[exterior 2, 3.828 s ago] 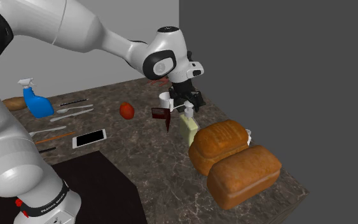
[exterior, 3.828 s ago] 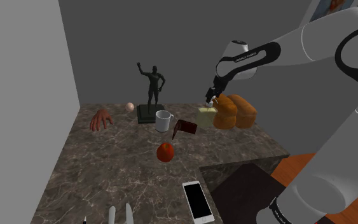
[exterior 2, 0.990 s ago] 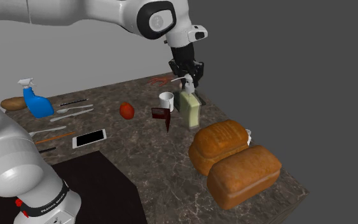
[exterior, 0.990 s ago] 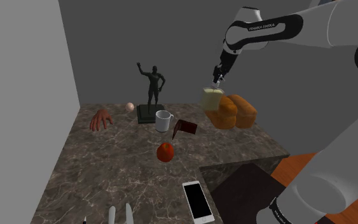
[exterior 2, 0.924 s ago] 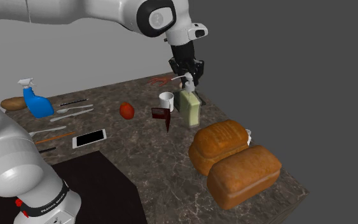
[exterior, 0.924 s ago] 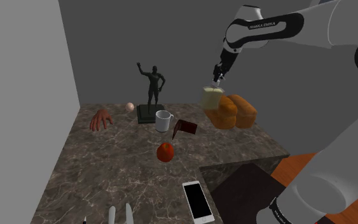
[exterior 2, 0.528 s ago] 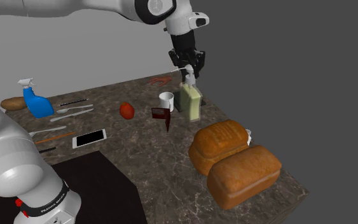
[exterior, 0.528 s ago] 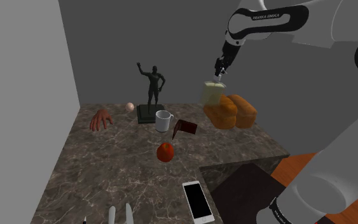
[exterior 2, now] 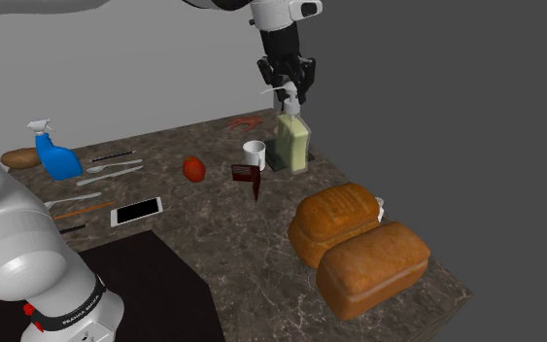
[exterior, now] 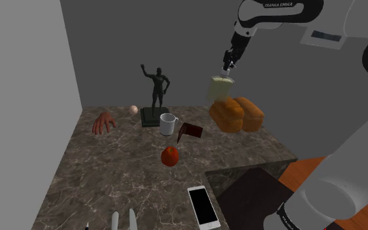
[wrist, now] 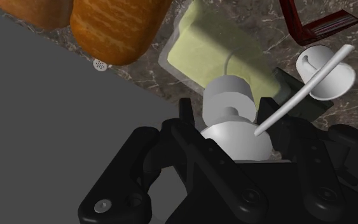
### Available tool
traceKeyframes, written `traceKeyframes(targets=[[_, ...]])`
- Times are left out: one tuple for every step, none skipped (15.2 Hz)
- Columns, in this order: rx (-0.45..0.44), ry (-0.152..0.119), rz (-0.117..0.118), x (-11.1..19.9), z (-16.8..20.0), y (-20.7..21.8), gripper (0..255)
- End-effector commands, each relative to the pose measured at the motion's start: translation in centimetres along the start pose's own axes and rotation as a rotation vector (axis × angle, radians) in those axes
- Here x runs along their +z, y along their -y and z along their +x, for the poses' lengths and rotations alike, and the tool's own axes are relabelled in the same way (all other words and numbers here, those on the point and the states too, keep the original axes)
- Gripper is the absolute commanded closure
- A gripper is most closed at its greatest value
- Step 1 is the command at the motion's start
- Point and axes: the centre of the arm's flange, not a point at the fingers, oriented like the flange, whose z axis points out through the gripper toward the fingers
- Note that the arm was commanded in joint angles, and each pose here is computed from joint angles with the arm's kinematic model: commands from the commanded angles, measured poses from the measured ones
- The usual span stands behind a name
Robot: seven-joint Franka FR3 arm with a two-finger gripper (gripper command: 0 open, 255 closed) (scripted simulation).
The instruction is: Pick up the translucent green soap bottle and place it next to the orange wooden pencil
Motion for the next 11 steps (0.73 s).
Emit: traceKeyframes(targets=[[0.0,0.0,0.0,-1.1,0.1,-0.1,255],[0.0,0.0,0.0,-1.6,0.2,-0.1,255],[0.0,0.0,0.0,-2.1,0.3,-0.2,255],[0.0,0.0,0.0,-2.6,0.5,-0.3,255],[0.0,0.0,0.0,-3.2,0.6,-0.3,255],[0.0,0.0,0.0,-3.7,0.7,-0.4,255],[0.0,0.0,0.0,-4.2,0.8,-0.5,255],[0.0,0.0,0.0,-4.7,0.9,-0.6,255],[0.0,0.0,0.0,-5.2,1.0,-0.6,255],[0.0,0.0,0.0,-5.7,1.1,-0.7,255],[0.0,0.0,0.0,-6.2,1.2,-0.8,255]])
